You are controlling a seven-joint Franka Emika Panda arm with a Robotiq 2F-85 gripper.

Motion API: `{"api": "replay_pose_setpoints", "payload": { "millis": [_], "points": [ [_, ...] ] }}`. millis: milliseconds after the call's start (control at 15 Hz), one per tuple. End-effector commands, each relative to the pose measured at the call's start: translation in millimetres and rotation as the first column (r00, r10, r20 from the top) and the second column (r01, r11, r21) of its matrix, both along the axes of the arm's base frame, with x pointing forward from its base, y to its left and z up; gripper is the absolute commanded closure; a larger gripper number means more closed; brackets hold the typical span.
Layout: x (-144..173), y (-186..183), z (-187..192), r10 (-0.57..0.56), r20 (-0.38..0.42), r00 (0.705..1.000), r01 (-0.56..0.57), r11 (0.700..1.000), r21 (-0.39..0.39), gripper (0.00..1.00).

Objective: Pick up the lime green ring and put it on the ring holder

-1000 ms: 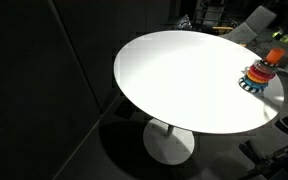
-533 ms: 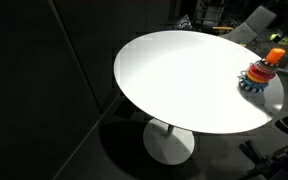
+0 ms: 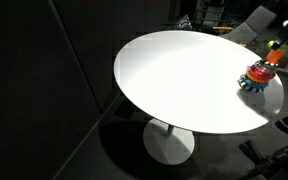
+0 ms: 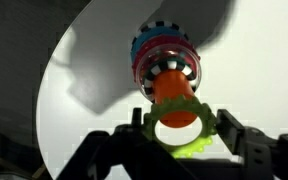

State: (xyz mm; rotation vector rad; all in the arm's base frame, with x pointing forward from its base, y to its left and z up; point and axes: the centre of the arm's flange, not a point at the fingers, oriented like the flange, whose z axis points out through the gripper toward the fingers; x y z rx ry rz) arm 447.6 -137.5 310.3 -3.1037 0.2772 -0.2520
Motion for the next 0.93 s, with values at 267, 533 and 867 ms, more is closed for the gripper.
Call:
{"api": "replay_pose_setpoints", "payload": {
  "millis": [267, 533, 867],
  "points": [
    [-10, 4, -2, 0.023, -0.026, 0.999, -0.023, 1.0, -0.008, 0.51],
    [-11, 3, -6, 0.018, -0.034, 0.999, -0.018, 1.0, -0.007, 0.51],
    [-10, 3, -6, 0.013, -0.038, 0.999, -0.013, 1.0, -0.011, 0.0]
  ]
}}
